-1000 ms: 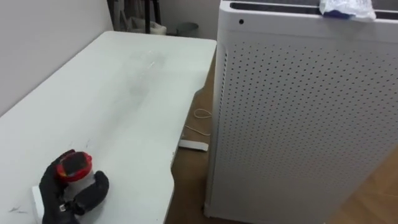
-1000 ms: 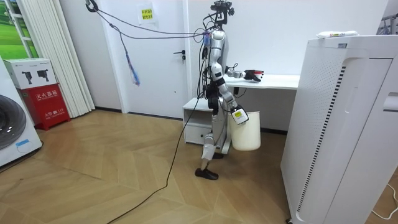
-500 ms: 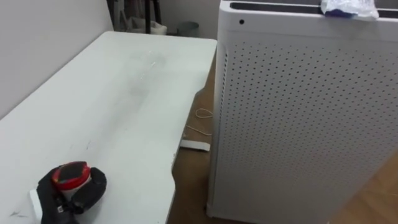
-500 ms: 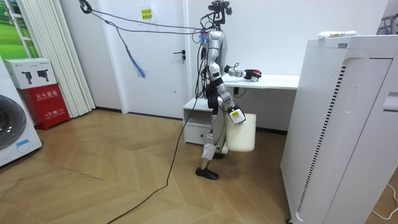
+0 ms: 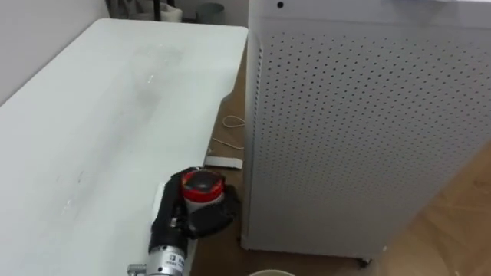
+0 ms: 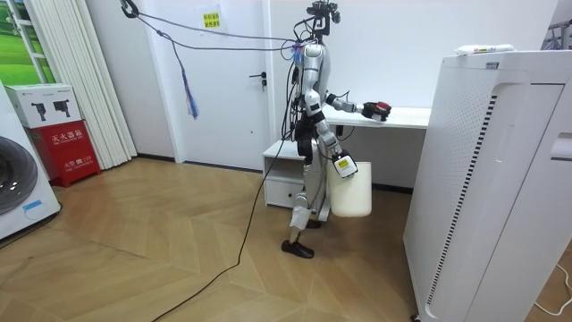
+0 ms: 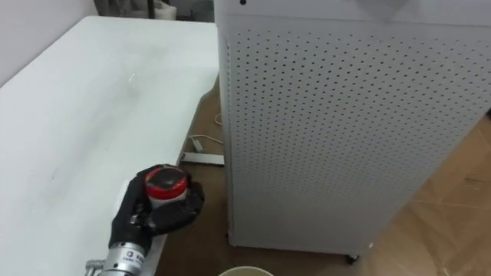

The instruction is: Pick garbage

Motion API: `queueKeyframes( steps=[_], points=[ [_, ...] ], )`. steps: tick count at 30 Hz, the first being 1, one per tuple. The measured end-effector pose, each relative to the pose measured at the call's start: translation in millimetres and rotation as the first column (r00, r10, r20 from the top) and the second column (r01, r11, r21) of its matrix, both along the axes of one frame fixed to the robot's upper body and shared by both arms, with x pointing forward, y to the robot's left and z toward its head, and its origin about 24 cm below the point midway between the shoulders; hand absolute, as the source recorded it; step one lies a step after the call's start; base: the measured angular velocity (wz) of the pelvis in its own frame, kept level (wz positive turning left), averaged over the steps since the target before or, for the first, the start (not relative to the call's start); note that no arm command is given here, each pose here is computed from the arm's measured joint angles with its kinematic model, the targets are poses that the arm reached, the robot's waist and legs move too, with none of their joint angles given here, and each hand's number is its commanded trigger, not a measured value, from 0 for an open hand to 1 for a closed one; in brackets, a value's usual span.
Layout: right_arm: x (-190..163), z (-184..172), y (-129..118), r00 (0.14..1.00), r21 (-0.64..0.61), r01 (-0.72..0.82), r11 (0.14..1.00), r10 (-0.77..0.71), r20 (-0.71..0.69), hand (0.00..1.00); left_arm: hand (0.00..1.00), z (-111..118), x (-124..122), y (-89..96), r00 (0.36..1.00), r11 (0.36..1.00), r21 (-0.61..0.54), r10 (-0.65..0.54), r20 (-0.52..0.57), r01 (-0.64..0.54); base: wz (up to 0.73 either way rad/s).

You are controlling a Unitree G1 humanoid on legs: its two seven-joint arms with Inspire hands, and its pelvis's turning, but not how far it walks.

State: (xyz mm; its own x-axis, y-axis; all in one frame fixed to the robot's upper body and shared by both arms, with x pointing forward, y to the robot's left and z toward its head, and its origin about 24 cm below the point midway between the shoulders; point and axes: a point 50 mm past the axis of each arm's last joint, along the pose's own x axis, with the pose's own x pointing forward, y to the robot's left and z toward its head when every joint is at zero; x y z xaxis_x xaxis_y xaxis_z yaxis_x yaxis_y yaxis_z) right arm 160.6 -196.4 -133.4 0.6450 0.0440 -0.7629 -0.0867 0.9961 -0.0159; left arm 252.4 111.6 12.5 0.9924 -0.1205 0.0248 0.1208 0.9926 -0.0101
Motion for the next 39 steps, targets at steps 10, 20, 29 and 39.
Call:
queueKeyframes(
  steps=[10, 20, 29, 39],
  points=[
    [30.6, 13.9, 4.4, 0.996, -0.002, -0.016, 1.000, 0.017, 0.085, 1.00, 1.00, -11.0, -14.8, -37.3, 0.938, 0.941, 0.003, -0.336, -0.080, 0.337, -0.07],
    [31.6, 14.3, 1.1, 0.996, -0.009, -0.006, 1.000, 0.007, 0.089, 1.00, 0.00, -16.5, -26.8, -51.5, 0.849, 0.854, 0.009, -0.517, -0.109, 0.521, -0.01],
    [30.8, 15.1, -4.2, 0.995, -0.023, -0.002, 1.000, 0.004, 0.095, 1.00, 0.00, -16.6, -29.4, -54.1, 0.809, 0.814, 0.005, -0.577, -0.110, 0.581, 0.00],
    [28.1, 15.1, -14.0, 0.995, -0.066, 0.035, 0.997, -0.028, 0.091, 1.00, 0.00, -12.4, -29.2, -52.4, 0.806, 0.809, 0.012, -0.584, -0.093, 0.588, -0.03]
  ],
)
